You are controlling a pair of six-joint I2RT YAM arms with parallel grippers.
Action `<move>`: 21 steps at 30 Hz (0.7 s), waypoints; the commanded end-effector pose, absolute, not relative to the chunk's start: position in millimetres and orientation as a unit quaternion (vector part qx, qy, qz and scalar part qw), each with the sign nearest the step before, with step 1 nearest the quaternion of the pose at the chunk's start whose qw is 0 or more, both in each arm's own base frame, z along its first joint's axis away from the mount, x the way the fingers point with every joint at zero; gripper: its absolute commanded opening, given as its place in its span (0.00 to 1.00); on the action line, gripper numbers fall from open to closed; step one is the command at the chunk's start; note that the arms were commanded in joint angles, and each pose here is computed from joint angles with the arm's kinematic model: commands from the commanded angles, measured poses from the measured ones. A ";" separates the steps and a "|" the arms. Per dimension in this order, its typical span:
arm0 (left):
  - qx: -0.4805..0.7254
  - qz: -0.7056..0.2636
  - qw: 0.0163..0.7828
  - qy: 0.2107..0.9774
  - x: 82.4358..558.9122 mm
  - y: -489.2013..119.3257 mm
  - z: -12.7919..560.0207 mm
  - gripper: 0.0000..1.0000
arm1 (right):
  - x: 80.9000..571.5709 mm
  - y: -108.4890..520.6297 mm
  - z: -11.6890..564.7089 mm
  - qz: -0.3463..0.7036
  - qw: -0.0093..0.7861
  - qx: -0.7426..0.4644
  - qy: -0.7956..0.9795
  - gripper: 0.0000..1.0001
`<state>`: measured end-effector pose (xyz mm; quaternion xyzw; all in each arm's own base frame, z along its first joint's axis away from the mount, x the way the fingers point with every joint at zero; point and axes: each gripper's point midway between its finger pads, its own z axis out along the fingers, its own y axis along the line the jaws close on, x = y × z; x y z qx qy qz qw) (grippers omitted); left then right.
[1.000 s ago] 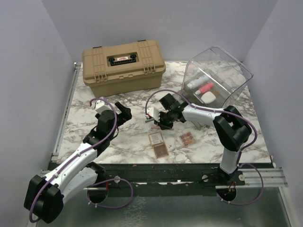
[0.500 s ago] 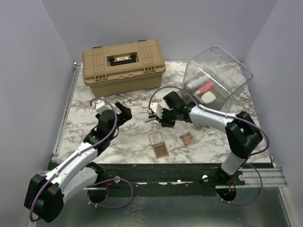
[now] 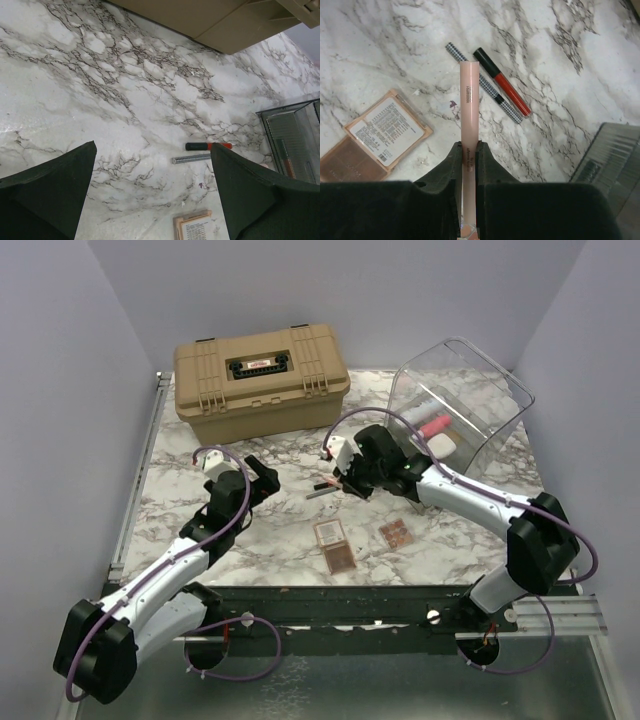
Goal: Organize the makeup
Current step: Pick up the lipstick at the center of the board, then place the lipstick in the storage box.
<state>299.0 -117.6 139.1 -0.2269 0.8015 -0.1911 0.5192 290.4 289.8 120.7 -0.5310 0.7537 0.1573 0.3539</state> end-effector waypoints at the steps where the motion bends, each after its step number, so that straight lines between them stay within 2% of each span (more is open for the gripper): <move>1: -0.228 -0.207 0.517 0.799 300.9 -122.4 139.3 0.99 | 312.7 279.2 156.5 0.113 0.411 -0.452 0.783 0.04; 8: -0.227 -0.209 0.513 0.801 302.5 -125.0 137.5 0.99 | 337.7 252.0 183.5 0.035 0.460 -0.378 0.803 0.04; 17: -0.226 -0.219 0.506 0.803 304.0 -130.6 134.5 0.99 | 361.7 216.2 188.4 -0.082 0.460 -0.310 0.828 0.06; 21: -0.222 -0.223 0.504 0.804 305.2 -133.4 135.5 0.98 | 366.1 207.0 180.4 -0.104 0.453 -0.291 0.836 0.07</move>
